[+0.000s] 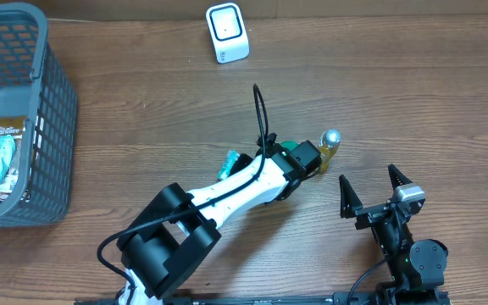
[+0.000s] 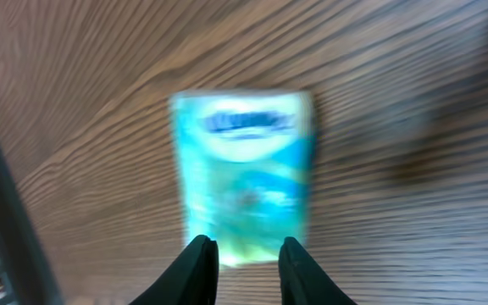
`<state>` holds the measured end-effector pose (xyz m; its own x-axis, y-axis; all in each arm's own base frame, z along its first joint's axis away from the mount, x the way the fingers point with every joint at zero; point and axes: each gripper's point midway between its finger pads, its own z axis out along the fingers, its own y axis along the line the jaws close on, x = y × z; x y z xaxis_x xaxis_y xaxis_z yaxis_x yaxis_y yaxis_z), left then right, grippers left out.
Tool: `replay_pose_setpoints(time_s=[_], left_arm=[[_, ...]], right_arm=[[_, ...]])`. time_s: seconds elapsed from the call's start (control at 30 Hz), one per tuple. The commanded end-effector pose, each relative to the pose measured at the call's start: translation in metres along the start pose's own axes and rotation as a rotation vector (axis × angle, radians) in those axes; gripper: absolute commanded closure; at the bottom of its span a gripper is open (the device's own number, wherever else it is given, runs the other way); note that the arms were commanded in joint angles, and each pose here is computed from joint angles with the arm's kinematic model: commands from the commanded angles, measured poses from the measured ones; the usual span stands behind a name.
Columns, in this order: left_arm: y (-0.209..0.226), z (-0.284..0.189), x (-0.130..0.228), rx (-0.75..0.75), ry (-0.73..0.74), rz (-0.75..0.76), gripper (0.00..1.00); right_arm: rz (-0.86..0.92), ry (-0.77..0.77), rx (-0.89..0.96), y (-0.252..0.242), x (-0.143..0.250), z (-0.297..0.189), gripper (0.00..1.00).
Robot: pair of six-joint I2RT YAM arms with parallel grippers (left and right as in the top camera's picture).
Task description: Scan the item barcode
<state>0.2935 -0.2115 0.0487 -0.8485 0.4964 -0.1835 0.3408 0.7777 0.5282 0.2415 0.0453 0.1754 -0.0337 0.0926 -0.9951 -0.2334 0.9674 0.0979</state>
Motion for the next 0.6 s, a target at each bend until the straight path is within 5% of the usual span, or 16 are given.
replay_pose_setpoints(time_s=[0.0, 0.17, 0.33, 0.47, 0.57], left_arm=[[-0.018, -0.011, -0.004, 0.089, -0.009, -0.006, 0.72], [-0.008, -0.017, -0.009, 0.101, 0.01, -0.086, 0.81], [0.017, -0.035, -0.036, 0.23, 0.032, -0.193, 0.77], [0.033, -0.037, -0.048, 0.413, 0.072, -0.197, 0.7], [0.047, -0.022, -0.044, 0.509, 0.127, -0.222, 0.52]], right_arm=[[0.001, 0.0, 0.01, -0.003, 0.002, 0.0, 0.0], [0.001, 0.0, 0.01, -0.003, 0.002, 0.0, 0.0], [0.001, 0.0, 0.01, -0.003, 0.002, 0.0, 0.0], [0.001, 0.0, 0.01, -0.003, 0.002, 0.0, 0.0], [0.001, 0.0, 0.009, -0.002, 0.002, 0.0, 0.0]])
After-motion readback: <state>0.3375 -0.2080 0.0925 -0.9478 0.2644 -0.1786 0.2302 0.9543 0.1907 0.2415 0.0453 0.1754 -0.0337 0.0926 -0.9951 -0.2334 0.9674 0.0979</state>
